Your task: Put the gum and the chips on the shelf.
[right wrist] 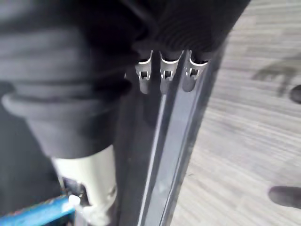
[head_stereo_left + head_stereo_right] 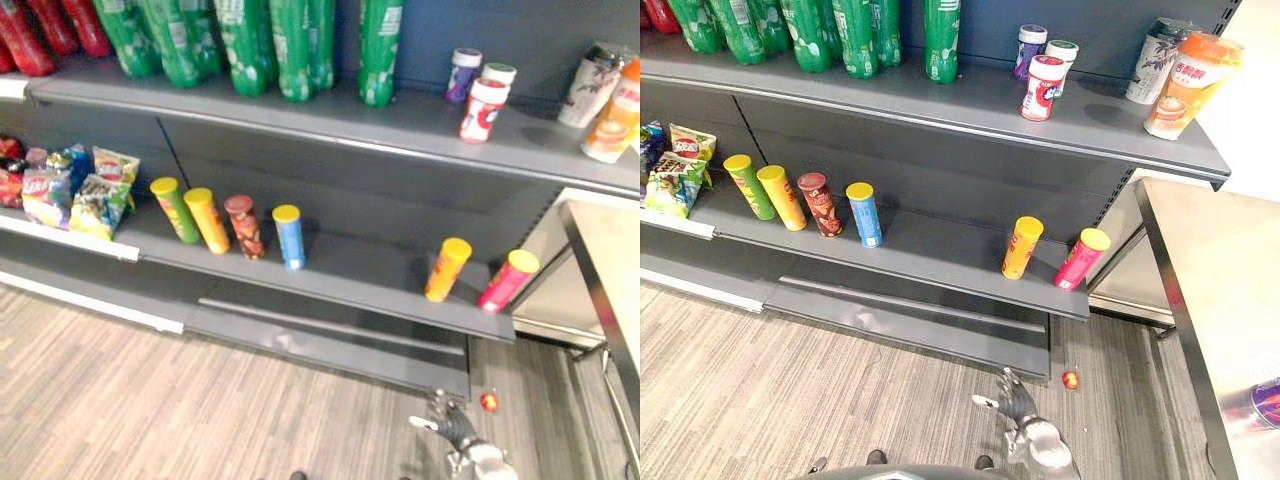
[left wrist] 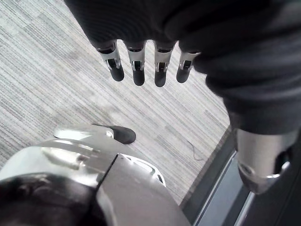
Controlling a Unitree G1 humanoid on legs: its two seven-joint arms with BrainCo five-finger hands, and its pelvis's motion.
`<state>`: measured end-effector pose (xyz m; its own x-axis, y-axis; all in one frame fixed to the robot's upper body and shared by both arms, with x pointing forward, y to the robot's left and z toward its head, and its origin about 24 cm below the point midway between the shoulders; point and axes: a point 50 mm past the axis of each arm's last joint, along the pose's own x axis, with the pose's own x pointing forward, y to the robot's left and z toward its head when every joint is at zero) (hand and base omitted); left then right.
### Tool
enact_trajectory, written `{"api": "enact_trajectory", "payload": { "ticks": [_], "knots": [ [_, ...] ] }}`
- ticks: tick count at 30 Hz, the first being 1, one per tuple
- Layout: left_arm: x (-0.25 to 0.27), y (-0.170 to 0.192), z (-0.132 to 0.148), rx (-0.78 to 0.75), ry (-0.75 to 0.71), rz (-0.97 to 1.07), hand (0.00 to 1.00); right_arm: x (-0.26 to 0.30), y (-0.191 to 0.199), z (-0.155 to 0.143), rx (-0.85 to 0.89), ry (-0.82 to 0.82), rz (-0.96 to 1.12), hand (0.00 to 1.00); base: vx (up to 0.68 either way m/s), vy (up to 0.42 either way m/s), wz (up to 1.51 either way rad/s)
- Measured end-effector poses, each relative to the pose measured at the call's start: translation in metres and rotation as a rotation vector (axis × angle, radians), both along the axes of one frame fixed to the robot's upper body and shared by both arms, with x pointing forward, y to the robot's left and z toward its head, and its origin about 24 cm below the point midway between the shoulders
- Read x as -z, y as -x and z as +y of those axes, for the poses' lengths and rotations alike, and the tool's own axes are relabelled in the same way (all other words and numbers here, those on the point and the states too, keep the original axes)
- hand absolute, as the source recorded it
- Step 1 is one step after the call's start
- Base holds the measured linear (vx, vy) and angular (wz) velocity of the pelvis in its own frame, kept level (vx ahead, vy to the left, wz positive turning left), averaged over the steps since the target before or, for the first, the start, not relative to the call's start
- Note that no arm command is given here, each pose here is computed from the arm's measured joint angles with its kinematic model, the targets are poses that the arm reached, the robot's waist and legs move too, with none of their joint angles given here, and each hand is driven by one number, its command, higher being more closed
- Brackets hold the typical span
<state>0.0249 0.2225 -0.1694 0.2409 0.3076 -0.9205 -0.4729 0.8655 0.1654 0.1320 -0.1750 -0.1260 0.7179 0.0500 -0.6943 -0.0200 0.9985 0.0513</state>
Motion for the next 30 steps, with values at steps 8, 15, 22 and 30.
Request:
{"api": "enact_trajectory", "payload": {
  "ticks": [8, 15, 22, 30],
  "knots": [
    [0.001, -0.001, -0.003, 0.021, 0.01, 0.0, 0.0, 0.036, 0.066, -0.039, 0.296, 0.058, 0.326, 0.0, 0.02, 0.003, 0.0],
    [-0.001, -0.004, 0.003, -0.01, 0.028, -0.026, 0.0, 0.044, 0.122, -0.05, 0.554, 0.051, 0.499, 0.0, 0.03, 0.024, 0.0],
    [-0.001, -0.017, -0.003, -0.194, 0.057, -0.106, 0.0, 0.04, 0.113, -0.041, 0.711, -0.027, 0.395, 0.0, -0.12, 0.121, -1.35],
    [-0.007, -0.059, -0.011, 0.006, 0.057, -0.185, 0.0, 0.045, 0.124, -0.034, 0.749, -0.021, 0.472, 0.0, -0.1, 0.108, -1.18]
  ]
}}
